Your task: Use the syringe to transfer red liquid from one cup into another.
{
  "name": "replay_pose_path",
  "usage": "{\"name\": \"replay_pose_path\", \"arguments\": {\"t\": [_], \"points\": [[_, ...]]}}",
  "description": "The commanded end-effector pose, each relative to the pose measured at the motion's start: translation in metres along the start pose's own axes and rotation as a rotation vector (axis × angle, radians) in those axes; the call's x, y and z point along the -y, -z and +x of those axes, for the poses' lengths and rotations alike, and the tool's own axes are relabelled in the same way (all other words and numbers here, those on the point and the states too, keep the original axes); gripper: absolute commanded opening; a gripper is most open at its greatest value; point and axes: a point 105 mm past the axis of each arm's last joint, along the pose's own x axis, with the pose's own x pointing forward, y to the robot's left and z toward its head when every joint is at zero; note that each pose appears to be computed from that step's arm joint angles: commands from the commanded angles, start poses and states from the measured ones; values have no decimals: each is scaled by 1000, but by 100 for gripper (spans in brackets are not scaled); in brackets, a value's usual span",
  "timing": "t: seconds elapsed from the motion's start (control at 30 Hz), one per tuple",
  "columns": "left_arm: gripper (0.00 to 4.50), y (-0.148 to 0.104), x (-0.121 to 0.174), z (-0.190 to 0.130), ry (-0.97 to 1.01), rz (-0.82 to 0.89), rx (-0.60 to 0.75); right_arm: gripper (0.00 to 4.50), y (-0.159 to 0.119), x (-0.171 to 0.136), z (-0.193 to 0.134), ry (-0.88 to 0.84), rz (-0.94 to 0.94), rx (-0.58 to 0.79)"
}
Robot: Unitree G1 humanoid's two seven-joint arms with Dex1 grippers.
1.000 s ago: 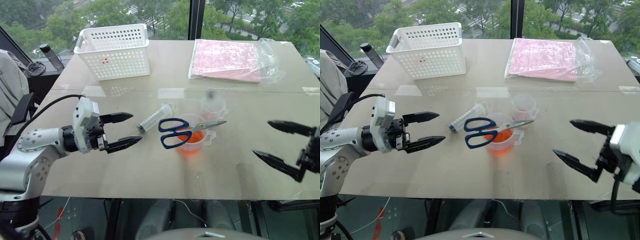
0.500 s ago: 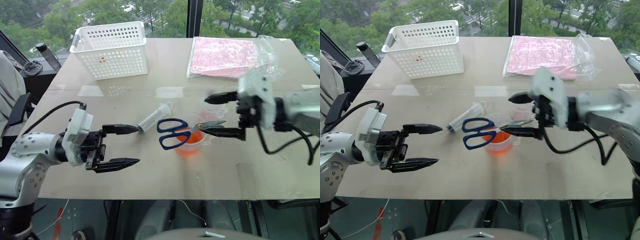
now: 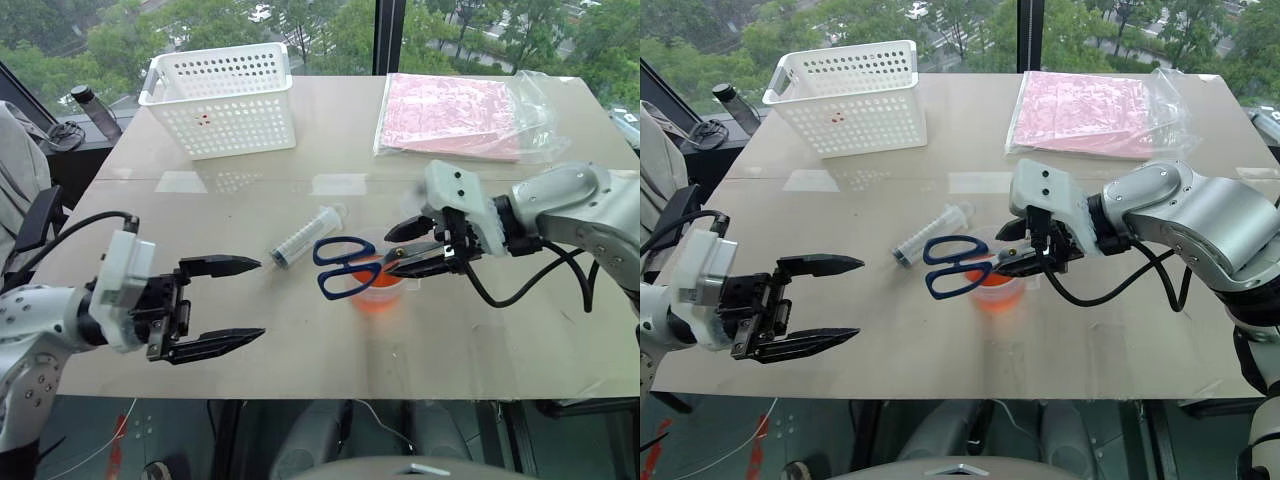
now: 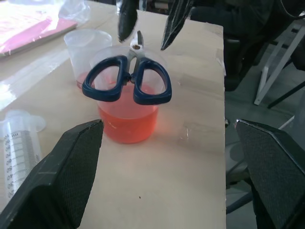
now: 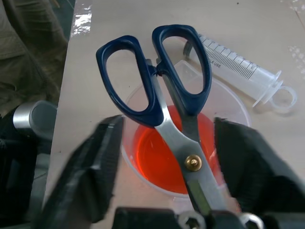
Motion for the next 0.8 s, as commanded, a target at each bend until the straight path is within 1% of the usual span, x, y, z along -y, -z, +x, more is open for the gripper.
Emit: {"name": "replay_pose_path", "arguments": {"t": [0.03, 0.2, 0.4, 0.73, 0.8], "points": [[450, -12, 2, -5, -11, 35, 15, 277, -8, 3, -4, -1, -67, 1], [450, -12, 1, -10, -32, 27, 19, 277, -6, 9, 0, -2, -83, -19], [450, -9, 4, -8, -42, 20, 20, 277, 0, 14, 2, -10, -89, -42], [450, -8, 3, -5, -55, 26, 8, 277, 1, 10, 6, -62, -101, -44], [450, -8, 3, -4, -58, 26, 7, 218, 1, 11, 7, -59, -107, -42]]}}
